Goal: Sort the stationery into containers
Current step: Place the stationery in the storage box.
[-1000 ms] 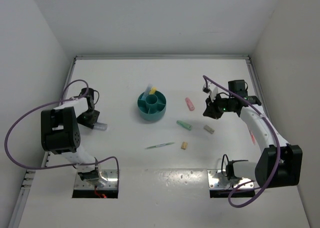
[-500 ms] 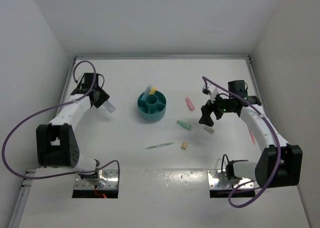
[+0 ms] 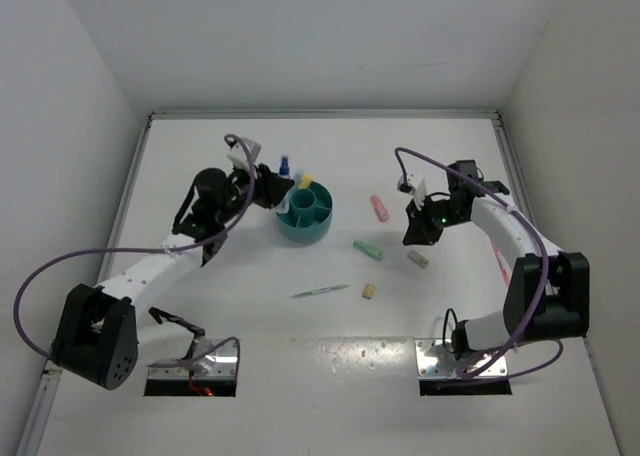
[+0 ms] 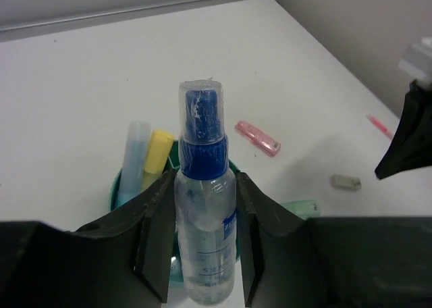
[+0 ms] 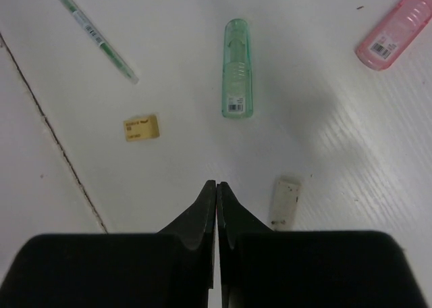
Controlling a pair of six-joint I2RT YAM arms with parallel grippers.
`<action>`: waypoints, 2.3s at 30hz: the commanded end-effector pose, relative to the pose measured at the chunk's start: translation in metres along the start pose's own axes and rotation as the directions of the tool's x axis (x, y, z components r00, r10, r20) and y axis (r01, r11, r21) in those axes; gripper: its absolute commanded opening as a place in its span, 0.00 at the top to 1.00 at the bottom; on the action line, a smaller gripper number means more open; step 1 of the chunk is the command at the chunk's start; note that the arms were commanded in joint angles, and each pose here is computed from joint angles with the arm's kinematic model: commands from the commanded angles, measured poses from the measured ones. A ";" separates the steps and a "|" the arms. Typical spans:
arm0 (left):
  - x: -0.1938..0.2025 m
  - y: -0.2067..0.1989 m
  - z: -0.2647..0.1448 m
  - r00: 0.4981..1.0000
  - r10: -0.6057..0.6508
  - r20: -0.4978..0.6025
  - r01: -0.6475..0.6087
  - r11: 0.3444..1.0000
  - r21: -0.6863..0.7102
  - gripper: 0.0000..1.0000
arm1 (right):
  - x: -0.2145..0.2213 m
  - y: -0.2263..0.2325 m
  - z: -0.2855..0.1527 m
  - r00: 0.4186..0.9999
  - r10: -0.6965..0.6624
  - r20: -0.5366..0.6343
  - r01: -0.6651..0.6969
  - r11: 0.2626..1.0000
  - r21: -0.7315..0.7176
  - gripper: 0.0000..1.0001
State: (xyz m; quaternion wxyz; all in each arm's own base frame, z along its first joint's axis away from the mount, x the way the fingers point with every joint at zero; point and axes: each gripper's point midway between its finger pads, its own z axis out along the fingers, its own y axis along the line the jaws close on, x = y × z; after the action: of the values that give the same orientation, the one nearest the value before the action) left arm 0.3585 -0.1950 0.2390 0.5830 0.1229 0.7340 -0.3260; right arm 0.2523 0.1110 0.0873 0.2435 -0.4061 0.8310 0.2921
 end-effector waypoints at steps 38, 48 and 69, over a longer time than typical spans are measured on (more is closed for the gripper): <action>0.025 -0.019 0.080 0.969 0.197 0.152 -0.203 0.979 0.027 0.99 | -0.007 -0.007 0.000 1.000 -0.012 0.000 0.012 1.000 -0.002 0.97; 0.039 -0.014 0.080 0.975 0.192 0.112 -0.196 0.980 0.022 0.93 | -0.007 -0.007 0.000 1.000 -0.012 0.000 0.012 1.000 -0.002 0.95; 0.054 0.005 0.068 0.985 0.169 0.036 -0.167 0.985 -0.047 0.51 | -0.005 -0.006 0.000 1.000 -0.006 -0.005 0.006 1.000 -0.007 0.94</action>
State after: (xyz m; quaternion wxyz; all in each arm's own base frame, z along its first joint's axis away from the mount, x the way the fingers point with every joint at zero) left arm 0.3942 -0.2462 0.1484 0.5932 0.1701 0.7432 -0.2585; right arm 0.2485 0.1099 0.0796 0.2229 -0.4010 0.8371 0.2978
